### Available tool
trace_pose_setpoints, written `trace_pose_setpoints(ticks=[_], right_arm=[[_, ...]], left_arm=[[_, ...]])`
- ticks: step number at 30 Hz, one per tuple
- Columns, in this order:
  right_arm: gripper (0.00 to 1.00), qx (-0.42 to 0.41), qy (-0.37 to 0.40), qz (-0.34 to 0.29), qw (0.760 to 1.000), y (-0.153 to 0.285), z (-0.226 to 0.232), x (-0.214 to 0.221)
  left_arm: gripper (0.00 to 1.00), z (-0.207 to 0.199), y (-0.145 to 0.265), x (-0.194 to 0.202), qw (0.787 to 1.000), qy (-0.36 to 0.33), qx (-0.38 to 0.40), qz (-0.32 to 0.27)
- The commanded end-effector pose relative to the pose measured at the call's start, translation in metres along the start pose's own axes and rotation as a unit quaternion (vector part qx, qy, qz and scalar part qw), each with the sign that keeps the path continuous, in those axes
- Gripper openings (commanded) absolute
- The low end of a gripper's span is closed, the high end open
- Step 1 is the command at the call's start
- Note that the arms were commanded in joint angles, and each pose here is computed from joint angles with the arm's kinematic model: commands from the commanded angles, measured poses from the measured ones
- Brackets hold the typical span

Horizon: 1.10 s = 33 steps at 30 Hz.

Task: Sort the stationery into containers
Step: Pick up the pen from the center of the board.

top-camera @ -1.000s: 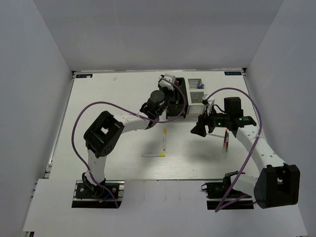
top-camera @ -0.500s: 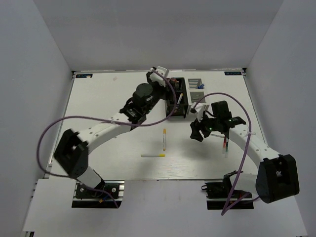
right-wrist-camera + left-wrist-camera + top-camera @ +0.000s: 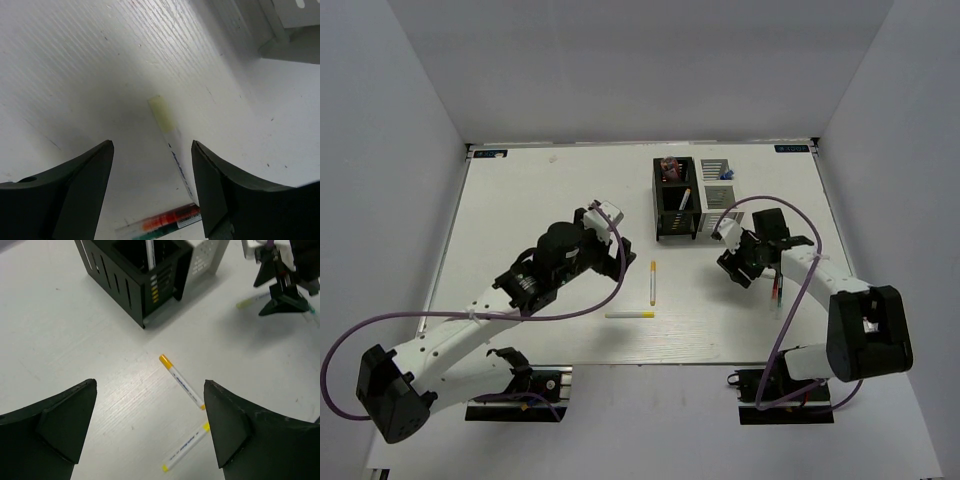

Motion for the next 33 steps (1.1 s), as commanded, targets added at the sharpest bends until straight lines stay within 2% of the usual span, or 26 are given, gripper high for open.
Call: trace_pose_setpoints(ticks=[1,5,8,14,15,16,18,25,28,29,33], right_arm=[[0.70,0.031,0.052,0.007,0.998,-0.002,-0.017,-0.006],[0.76,0.052,0.079,0.014,0.995,-0.009,-0.028,-0.004],[0.77,0.024,0.086,0.035,0.995,-0.013,-0.033,0.000],[0.61,-0.041,0.105,0.067,0.991,-0.025,-0.036,0.008],[0.56,-0.058,0.112,0.075,0.989,-0.025,-0.035,0.011],[0.45,-0.088,0.101,0.085,0.987,-0.029,-0.032,0.016],[0.36,-0.130,0.112,0.101,0.980,-0.027,-0.026,0.021],[0.32,-0.193,0.135,0.096,0.967,-0.031,-0.005,0.040],[0.23,-0.215,0.133,0.098,0.962,-0.027,0.003,0.044],[0.14,-0.215,0.133,0.089,0.963,-0.025,0.004,0.043],[0.08,-0.224,0.139,0.055,0.963,-0.010,0.010,0.030]], left_arm=[[0.97,-0.002,0.009,-0.002,0.999,-0.019,0.032,-0.003],[0.98,-0.007,0.003,0.006,0.998,-0.023,0.060,0.024],[0.98,-0.008,-0.002,0.013,0.997,-0.022,0.067,0.042],[0.98,-0.009,-0.001,0.015,0.996,-0.022,0.073,0.047],[0.98,-0.009,-0.001,0.015,0.996,-0.022,0.073,0.047],[0.98,-0.009,0.001,0.013,0.996,-0.022,0.073,0.041],[0.98,-0.009,0.002,0.014,0.996,-0.022,0.073,0.041],[0.98,-0.010,0.003,0.014,0.996,-0.022,0.077,0.041],[0.98,-0.010,0.002,0.014,0.996,-0.027,0.077,0.041],[0.98,-0.010,0.002,0.014,0.996,-0.027,0.077,0.041],[0.98,-0.014,0.002,0.015,0.994,-0.026,0.104,0.034]])
Point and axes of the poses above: each gripper's point midway between its finger pads, its own y axis back along the fingers, its own z axis along the line the jaws close on, x = y × z, the point moved 9 cm from there along y, back along the fingers, and after that the axes turned 5 degrees about -y, right-handed, at the moved point
